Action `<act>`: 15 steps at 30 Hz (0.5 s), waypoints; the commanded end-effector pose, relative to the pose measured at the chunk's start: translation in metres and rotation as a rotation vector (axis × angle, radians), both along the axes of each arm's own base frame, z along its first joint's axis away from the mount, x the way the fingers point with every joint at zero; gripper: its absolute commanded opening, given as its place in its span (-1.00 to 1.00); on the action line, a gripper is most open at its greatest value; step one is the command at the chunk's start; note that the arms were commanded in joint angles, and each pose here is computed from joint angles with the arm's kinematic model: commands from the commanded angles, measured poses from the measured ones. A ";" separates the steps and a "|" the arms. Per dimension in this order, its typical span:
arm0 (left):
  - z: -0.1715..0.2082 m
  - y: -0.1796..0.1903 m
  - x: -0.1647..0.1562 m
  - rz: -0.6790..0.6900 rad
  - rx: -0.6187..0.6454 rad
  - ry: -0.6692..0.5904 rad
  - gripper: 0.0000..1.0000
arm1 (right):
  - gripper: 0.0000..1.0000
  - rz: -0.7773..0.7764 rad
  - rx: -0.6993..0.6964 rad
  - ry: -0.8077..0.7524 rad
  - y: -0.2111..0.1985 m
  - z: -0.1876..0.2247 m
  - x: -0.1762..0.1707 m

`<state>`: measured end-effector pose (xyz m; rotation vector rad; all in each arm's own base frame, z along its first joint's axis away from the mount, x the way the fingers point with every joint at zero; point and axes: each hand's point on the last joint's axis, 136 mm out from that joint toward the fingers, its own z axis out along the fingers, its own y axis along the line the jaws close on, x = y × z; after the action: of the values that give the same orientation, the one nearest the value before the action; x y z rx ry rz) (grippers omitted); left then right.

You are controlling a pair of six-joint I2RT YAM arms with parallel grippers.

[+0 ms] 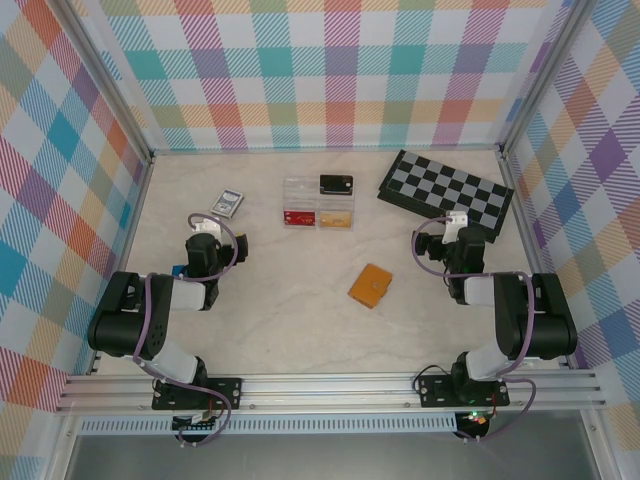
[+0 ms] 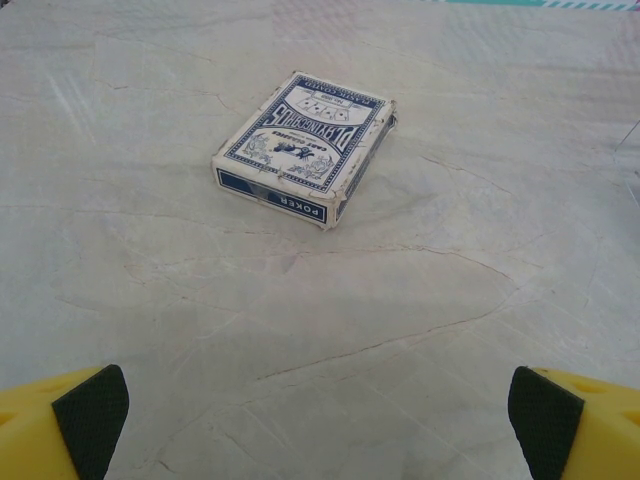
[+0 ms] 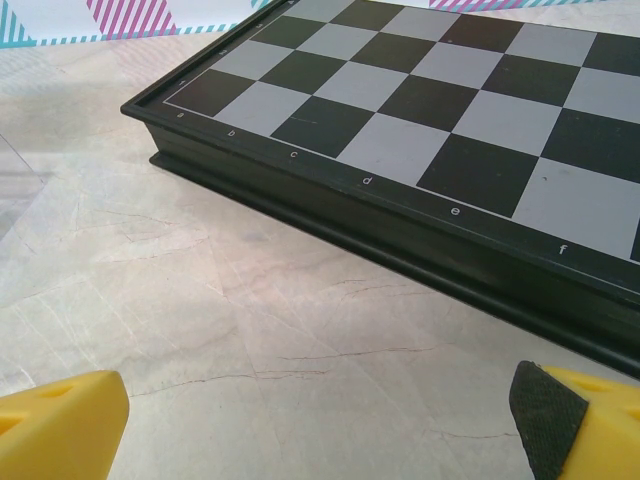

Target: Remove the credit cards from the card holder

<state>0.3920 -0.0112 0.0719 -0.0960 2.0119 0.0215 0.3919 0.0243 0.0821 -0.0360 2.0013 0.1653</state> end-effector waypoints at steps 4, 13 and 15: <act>0.007 0.002 0.006 0.001 -0.012 -0.023 1.00 | 1.00 0.021 0.004 -0.025 0.002 0.009 0.006; 0.024 0.013 0.005 0.066 -0.002 -0.005 1.00 | 1.00 -0.043 -0.001 -0.013 -0.008 0.034 0.001; 0.034 0.023 0.002 0.127 0.004 0.023 1.00 | 1.00 -0.074 0.001 -0.003 -0.012 0.048 -0.003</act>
<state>0.3897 -0.0055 0.0767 -0.1282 2.0531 0.0520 0.3857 0.0196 0.0976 -0.0100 2.0219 0.1422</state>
